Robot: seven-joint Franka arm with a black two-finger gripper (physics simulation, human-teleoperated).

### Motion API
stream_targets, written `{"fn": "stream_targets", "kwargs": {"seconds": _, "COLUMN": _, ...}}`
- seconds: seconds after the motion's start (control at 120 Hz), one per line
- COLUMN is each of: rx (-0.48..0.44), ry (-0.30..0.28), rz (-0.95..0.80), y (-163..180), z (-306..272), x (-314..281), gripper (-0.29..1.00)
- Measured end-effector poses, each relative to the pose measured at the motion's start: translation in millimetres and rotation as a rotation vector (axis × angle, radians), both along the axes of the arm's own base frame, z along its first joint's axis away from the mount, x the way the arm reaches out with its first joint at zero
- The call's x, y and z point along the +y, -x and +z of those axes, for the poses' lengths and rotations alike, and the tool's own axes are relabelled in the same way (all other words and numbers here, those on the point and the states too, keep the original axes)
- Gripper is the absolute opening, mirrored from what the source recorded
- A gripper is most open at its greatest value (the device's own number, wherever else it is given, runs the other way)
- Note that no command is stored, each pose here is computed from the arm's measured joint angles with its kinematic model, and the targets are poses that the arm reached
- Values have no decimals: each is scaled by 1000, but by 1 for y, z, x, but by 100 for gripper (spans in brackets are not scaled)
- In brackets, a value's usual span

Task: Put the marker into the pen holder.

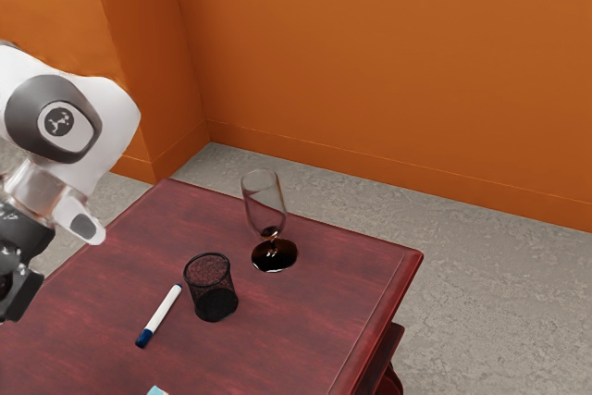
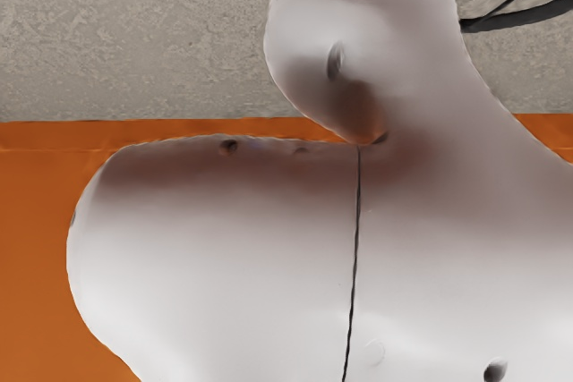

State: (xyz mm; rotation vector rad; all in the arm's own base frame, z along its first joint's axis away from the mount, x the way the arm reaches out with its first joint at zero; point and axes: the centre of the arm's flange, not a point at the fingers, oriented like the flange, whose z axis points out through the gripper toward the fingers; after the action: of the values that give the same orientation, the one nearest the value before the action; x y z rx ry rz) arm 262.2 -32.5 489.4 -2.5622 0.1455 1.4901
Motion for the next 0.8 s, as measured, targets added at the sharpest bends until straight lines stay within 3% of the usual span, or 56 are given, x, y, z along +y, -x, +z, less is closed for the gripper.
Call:
{"fn": "stream_targets", "kwargs": {"seconds": 0.067, "rx": -348, "ry": 47, "rz": -36, "y": -51, "z": 32, "x": -12, "gripper": 70}}
{"fn": "stream_targets", "kwargs": {"seconds": 0.1, "rx": -458, "ry": 71, "rz": -43, "y": -72, "z": 36, "x": -18, "gripper": 70}}
{"fn": "stream_targets", "kwargs": {"seconds": 0.217, "rx": -372, "ry": 72, "rz": 27, "y": -90, "z": -141, "x": 12, "gripper": 70}}
{"fn": "stream_targets", "kwargs": {"seconds": 0.292, "rx": -443, "ry": 77, "rz": 55, "y": -106, "z": -200, "x": 27, "gripper": 53}}
{"fn": "stream_targets", "kwargs": {"seconds": 0.4, "rx": -619, "ry": 93, "rz": 67, "y": -134, "z": -224, "x": 35, "gripper": 34}}
{"fn": "stream_targets", "kwargs": {"seconds": 0.525, "rx": -776, "ry": 115, "rz": 93, "y": -155, "z": -222, "x": 37, "gripper": 22}}
{"fn": "stream_targets", "kwargs": {"seconds": 0.8, "rx": -883, "ry": 117, "rz": 126, "y": -170, "z": -237, "x": 44, "gripper": 16}}
